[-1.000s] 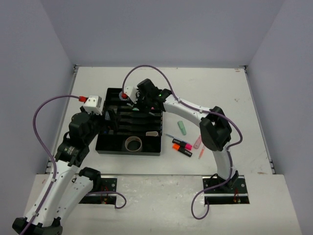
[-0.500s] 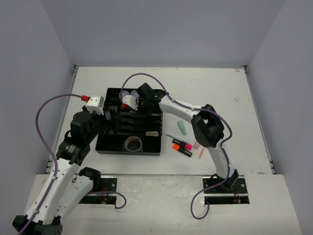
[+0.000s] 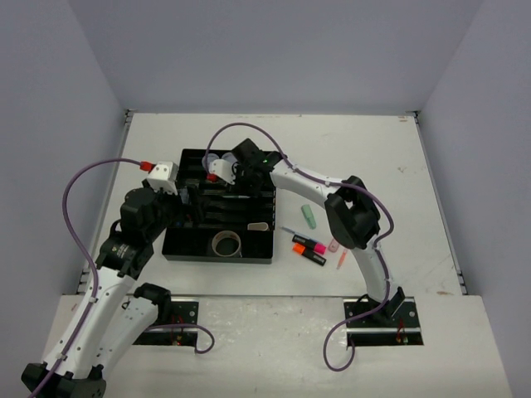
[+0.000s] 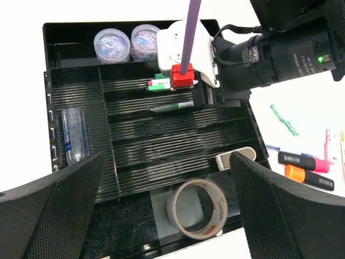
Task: Sort the stationery into containers
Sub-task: Pick up the pen from the center of the board.
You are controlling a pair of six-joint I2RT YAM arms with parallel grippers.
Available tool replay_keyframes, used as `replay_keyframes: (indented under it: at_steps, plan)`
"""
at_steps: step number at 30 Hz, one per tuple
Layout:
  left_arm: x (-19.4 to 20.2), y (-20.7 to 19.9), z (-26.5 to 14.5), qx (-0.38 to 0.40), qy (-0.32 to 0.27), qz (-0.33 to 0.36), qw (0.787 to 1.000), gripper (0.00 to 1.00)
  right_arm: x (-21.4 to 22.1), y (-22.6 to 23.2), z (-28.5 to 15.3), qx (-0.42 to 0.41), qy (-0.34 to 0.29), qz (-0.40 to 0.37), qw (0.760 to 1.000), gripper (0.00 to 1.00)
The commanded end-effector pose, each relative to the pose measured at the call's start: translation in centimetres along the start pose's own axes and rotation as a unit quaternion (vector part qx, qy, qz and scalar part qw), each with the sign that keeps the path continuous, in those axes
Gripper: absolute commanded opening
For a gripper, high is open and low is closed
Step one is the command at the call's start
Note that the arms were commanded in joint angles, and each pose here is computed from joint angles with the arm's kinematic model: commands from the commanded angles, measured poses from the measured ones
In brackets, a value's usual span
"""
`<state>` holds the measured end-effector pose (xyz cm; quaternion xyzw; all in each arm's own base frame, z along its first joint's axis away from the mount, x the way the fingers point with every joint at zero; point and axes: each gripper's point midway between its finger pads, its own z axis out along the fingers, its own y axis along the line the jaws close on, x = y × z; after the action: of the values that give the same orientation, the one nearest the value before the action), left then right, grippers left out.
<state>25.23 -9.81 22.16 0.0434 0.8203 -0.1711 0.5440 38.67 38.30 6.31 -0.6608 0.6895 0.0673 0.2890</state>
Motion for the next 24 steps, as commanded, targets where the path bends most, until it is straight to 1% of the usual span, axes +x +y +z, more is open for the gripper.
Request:
replay_keyframes:
  at_steps: [1,3,5,6,8,10,11,12,13,14,16,17,18,20,23,24]
  plan:
    - [-0.8,-0.3,0.0,0.009,-0.012,0.003,1.0,1.0,-1.8,-2.0,-2.9,0.033,-0.018,0.009,0.999,0.43]
    - [-1.0,-0.1,0.0,0.003,-0.016,0.003,1.0,1.0,-2.6,-2.3,-4.6,0.039,-0.037,0.028,0.998,0.43]
    - [-1.1,0.2,-0.1,-0.007,-0.018,0.002,1.0,1.0,-3.6,-3.1,-7.4,0.06,-0.064,0.06,0.994,0.43]
    - [-1.1,0.4,-0.1,-0.012,-0.019,0.0,1.0,1.0,-4.2,-3.8,-9.5,0.08,-0.085,0.089,0.989,0.43]
    - [-1.4,1.4,-0.5,-0.041,-0.025,-0.005,0.999,1.0,-3.3,-5.4,-14.2,0.127,-0.121,0.184,0.967,0.44]
    - [-1.6,2.0,-0.7,-0.059,-0.031,-0.01,0.998,1.0,-0.3,-5.1,-18.1,0.17,-0.143,0.301,0.928,0.45]
    - [-1.7,2.1,-0.8,-0.064,-0.035,-0.011,0.997,1.0,2.2,-4.9,-19.6,0.197,-0.136,0.341,0.909,0.46]
    - [-1.8,2.1,-0.8,-0.064,-0.035,-0.012,0.997,1.0,4.1,-4.2,-20.0,0.209,-0.134,0.422,0.872,0.49]
    - [-1.7,2.1,-0.9,-0.063,-0.035,-0.012,0.997,1.0,9.4,-3.3,-19.5,0.249,-0.086,0.476,0.839,0.51]
    - [-1.7,1.9,-0.9,-0.06,-0.035,-0.012,0.998,1.0,11.9,-2.3,-20.1,0.264,-0.071,0.526,0.805,0.52]
    - [-1.7,1.6,-0.8,-0.053,-0.032,-0.011,0.998,1.0,15.8,0.7,-20.9,0.27,-0.038,0.618,0.738,0.55]
    - [-1.6,1.4,-0.8,-0.051,-0.03,-0.009,0.998,1.0,18.2,2.4,-20.6,0.269,-0.007,0.645,0.715,0.56]
    - [-1.6,1.4,-0.8,-0.052,-0.03,-0.009,0.998,1.0,19.6,3.7,-20.7,0.269,0.012,0.663,0.698,0.56]
    - [-1.4,1.1,-0.8,-0.048,-0.027,-0.006,0.998,1.0,21.7,5.7,-20.7,0.268,0.023,0.701,0.661,0.55]
    - [-1.1,0.4,-0.7,-0.036,-0.022,-0.002,0.999,1.0,23.6,8.0,-20.9,0.255,0.03,0.733,0.63,0.5]
    - [-1.0,0.3,-0.7,-0.033,-0.02,0.0,0.999,1.0,24.1,8.5,-20.9,0.255,0.04,0.737,0.624,0.47]
